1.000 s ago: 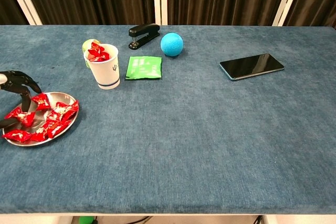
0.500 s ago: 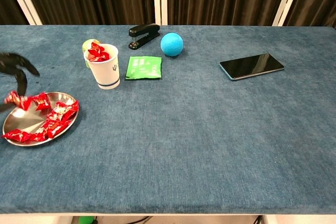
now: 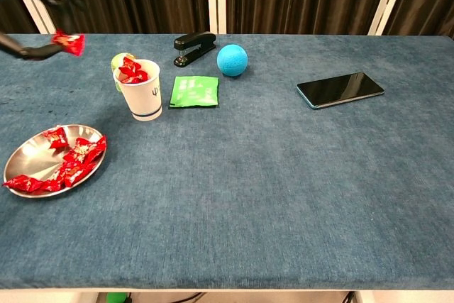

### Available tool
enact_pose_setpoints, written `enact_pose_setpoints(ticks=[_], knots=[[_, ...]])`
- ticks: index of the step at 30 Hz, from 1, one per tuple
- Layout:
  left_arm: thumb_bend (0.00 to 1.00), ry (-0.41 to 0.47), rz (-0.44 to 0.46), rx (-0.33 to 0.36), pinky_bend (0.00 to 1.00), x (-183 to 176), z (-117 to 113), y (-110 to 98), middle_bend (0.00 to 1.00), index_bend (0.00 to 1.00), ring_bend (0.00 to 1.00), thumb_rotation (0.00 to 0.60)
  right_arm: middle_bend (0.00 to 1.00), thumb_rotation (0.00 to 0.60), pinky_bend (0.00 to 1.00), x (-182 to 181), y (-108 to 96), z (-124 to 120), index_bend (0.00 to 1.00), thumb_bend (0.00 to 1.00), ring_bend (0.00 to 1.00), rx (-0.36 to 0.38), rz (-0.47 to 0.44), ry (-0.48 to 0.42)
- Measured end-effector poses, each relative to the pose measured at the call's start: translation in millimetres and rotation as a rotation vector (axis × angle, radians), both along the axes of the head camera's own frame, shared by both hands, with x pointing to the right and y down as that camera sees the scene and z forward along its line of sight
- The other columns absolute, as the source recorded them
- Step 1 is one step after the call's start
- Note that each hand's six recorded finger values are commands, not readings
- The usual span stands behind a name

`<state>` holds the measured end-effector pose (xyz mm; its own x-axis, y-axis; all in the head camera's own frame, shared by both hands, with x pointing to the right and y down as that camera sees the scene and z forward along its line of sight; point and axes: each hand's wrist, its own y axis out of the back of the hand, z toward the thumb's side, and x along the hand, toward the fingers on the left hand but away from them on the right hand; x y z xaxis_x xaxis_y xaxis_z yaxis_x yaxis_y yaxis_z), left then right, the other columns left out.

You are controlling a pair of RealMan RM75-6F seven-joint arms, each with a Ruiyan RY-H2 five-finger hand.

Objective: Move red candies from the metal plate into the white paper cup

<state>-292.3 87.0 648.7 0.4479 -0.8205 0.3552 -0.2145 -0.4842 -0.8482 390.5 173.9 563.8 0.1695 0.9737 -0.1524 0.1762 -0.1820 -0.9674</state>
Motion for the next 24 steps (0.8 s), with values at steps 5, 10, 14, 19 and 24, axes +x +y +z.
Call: enact_pose_setpoints(ticks=[5, 10, 14, 19, 24], knots=[[0.33, 0.018, 0.015, -0.032, 0.20, 22, 19, -11, 0.23, 0.52, 0.08, 0.600, 0.00, 0.600, 0.00, 3, -1, -2, 0.00, 0.33, 0.00, 0.004, 0.008, 0.003], [0.33, 0.019, 0.022, -0.057, 0.20, 36, 35, -16, 0.23, 0.52, 0.08, 0.600, 0.00, 0.600, 0.00, 5, -2, -1, 0.00, 0.34, 0.00, -0.001, 0.011, 0.003], [0.33, 0.011, 0.031, -0.066, 0.20, 44, 43, -20, 0.23, 0.52, 0.08, 0.600, 0.00, 0.600, 0.00, 7, -2, 0, 0.00, 0.33, 0.00, -0.001, 0.013, 0.003], [0.33, -0.004, 0.042, -0.073, 0.20, 47, 49, -21, 0.23, 0.52, 0.08, 0.600, 0.00, 0.600, 0.00, 9, -3, 0, 0.00, 0.33, 0.00, -0.001, 0.018, 0.006], [0.33, -0.011, 0.049, -0.075, 0.20, 49, 53, -21, 0.23, 0.52, 0.08, 0.600, 0.00, 0.600, 0.00, 9, -4, 1, 0.00, 0.33, 0.00, -0.003, 0.017, 0.006]])
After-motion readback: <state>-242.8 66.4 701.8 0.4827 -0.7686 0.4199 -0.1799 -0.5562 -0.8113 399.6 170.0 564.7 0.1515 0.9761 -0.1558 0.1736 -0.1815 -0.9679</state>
